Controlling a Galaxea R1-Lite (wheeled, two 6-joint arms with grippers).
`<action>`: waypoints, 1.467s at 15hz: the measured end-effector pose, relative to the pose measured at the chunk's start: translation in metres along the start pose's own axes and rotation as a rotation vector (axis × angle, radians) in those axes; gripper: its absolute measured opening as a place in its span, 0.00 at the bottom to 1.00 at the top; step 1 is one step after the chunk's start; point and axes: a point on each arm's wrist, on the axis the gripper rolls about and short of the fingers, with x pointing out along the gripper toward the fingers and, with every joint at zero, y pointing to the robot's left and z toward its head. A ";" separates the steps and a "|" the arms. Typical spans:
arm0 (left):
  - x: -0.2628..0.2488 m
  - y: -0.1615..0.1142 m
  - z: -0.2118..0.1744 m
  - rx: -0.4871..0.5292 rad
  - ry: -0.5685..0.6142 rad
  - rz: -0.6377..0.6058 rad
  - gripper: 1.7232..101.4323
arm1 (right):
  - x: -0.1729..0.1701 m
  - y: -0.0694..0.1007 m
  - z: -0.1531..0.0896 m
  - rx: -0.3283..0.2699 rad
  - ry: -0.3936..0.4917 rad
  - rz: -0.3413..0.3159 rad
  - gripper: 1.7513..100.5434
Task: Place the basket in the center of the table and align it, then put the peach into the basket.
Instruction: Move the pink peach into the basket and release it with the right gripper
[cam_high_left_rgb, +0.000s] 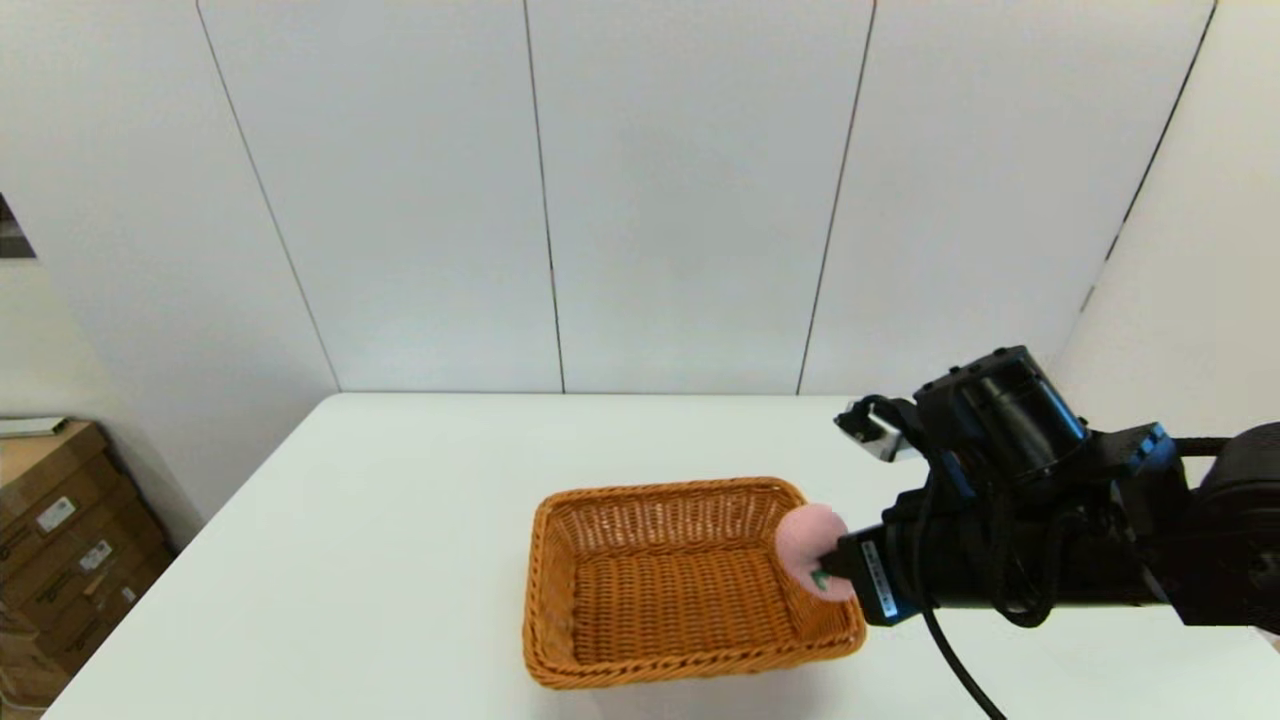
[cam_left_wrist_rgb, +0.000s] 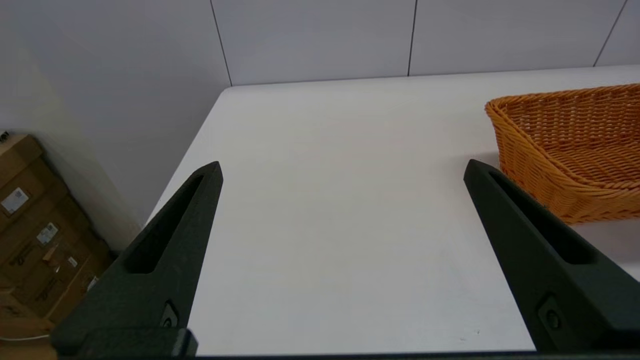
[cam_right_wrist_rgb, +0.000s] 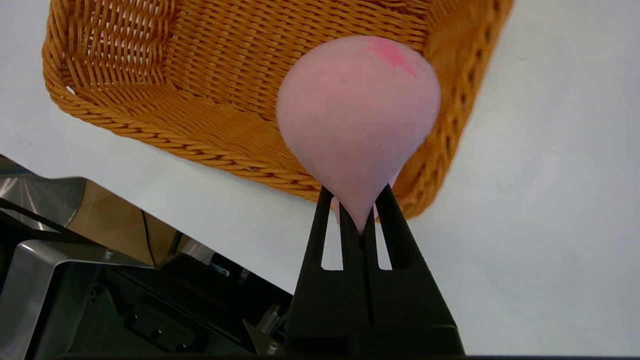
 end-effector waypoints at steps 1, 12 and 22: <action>0.000 0.000 0.000 0.000 0.000 0.000 0.96 | 0.006 0.006 0.001 -0.023 0.015 0.010 0.02; 0.000 0.000 0.000 0.000 0.000 0.001 0.96 | 0.084 0.057 0.017 -0.157 0.078 -0.042 0.02; 0.000 0.000 0.000 -0.009 0.000 0.001 0.96 | 0.084 0.035 0.035 -0.096 0.025 -0.112 0.64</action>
